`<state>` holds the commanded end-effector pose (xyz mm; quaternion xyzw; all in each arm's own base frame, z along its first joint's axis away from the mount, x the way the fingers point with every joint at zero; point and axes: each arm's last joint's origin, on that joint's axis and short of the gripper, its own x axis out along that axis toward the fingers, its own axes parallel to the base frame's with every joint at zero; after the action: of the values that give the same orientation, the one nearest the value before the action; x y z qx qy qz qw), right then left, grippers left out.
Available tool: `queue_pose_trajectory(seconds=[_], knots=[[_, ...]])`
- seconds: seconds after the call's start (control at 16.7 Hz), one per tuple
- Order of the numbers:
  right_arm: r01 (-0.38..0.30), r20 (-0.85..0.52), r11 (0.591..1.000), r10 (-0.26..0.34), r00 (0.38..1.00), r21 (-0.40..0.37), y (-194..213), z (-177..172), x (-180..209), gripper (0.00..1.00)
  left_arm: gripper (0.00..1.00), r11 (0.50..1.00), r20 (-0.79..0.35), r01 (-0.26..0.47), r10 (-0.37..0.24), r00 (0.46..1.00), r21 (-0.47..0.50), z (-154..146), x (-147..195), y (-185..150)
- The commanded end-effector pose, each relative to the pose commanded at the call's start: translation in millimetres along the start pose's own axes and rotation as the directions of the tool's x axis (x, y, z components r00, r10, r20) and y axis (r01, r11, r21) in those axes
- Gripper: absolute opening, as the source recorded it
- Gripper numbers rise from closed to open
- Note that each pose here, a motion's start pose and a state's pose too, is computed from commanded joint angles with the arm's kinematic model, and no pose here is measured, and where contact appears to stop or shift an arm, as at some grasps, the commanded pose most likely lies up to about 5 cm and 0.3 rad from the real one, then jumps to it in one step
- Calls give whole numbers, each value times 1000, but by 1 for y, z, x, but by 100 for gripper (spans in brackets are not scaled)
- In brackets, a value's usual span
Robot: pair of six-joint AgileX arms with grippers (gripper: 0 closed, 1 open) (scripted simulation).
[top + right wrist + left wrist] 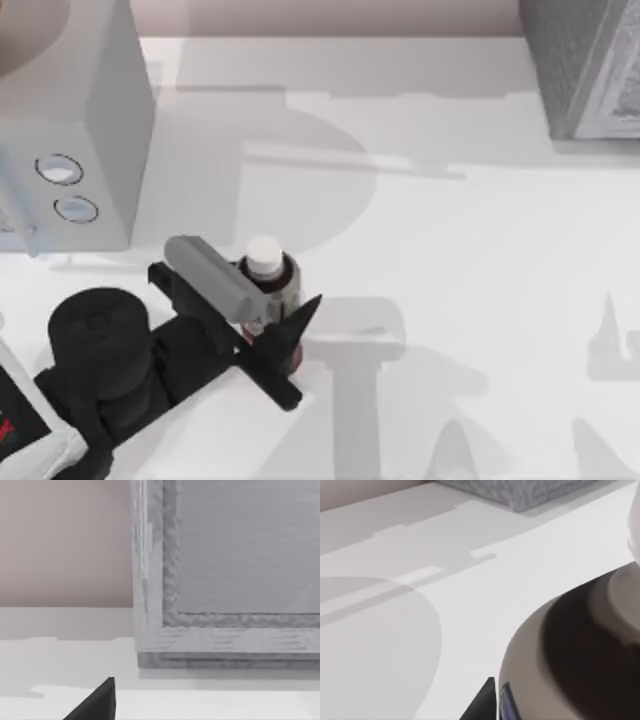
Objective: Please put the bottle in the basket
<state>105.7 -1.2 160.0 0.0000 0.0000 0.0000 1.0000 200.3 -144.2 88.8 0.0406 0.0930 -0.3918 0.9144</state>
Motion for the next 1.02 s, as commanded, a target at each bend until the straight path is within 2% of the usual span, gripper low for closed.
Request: queue_pose_trajectory(seconds=[0.3,0.6,0.84,1.02], knots=[[0,0,1000,0,1000,0,0,0,0,100,0,998,-25,68,-68,997,-2,21,13,-25],[0,0,1000,0,1000,0,0,0,0,100,0,989,-83,147,-146,986,14,70,10,-73],[0,0,1000,0,1000,0,0,0,0,100,0,982,-133,182,-175,976,47,123,-27,-107],[0,0,1000,0,1000,0,0,0,0,100,0,980,-157,185,-171,973,79,162,-84,-113]])
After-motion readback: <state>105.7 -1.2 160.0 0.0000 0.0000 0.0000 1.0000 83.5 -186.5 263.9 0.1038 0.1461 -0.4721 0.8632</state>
